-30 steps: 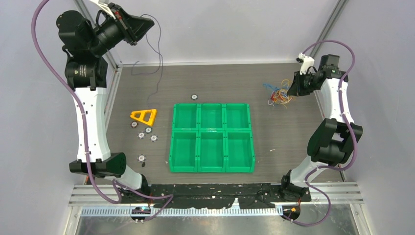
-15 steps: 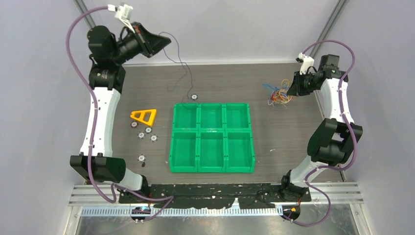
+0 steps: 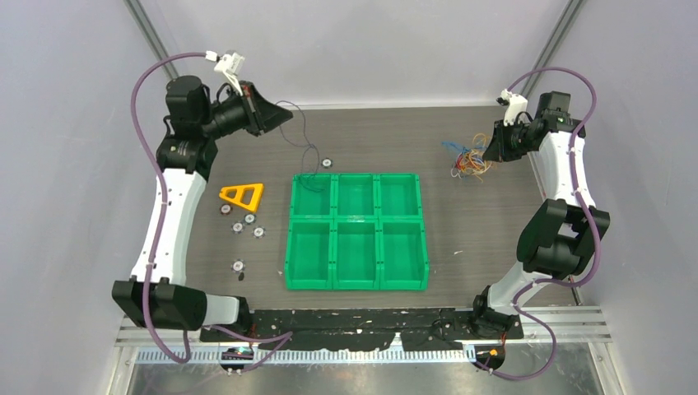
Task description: Untangle the cables
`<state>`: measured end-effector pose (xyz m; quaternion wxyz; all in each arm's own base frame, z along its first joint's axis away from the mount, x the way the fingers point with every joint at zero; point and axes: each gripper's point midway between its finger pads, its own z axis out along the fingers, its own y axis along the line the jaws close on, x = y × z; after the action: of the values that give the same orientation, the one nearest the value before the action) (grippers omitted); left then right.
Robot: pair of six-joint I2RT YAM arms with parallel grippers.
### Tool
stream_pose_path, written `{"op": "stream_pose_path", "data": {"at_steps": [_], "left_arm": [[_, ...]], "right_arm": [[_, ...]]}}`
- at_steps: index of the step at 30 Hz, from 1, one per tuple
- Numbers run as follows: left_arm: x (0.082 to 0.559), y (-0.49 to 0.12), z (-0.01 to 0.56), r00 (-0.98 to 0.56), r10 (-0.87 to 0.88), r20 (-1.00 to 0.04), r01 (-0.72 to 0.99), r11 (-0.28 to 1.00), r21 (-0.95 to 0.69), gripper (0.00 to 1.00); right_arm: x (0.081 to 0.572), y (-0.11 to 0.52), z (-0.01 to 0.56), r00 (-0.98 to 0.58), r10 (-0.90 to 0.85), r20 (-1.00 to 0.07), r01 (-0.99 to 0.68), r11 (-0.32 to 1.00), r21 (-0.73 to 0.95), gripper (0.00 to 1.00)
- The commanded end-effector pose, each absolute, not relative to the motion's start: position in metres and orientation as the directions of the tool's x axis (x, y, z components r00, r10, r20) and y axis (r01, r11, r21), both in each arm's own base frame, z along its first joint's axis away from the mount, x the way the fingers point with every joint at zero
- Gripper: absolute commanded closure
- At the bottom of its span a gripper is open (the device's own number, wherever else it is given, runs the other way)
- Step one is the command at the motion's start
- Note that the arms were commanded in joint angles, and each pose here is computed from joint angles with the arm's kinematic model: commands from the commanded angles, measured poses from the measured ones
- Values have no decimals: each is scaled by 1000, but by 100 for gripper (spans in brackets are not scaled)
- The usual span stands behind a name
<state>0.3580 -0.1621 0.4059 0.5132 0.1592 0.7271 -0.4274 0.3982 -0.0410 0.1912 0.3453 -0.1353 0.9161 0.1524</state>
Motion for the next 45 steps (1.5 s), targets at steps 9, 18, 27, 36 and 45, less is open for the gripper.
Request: {"op": "stream_pose_path", "data": {"at_steps": [9, 18, 27, 36, 45], "left_arm": [[401, -150, 257, -599, -146, -787, 348, 838, -420, 100], [416, -139, 169, -587, 31, -809, 322, 926, -199, 100], [378, -161, 109, -565, 427, -706, 570, 820, 40, 100], [373, -171, 118, -644, 483, -594, 612, 791, -20, 78], [346, -179, 232, -427, 438, -791, 755, 654, -46, 0]], "right_arm": [[397, -39, 207, -688, -151, -710, -370, 914, 164, 94], [391, -39, 206, -693, -156, -704, -367, 917, 158, 95], [390, -36, 203, -701, -146, -698, -368, 913, 178, 95], [388, -6, 231, -650, -133, -749, -465, 848, 253, 94], [382, 39, 287, -498, -200, -844, -607, 775, 175, 95]]}}
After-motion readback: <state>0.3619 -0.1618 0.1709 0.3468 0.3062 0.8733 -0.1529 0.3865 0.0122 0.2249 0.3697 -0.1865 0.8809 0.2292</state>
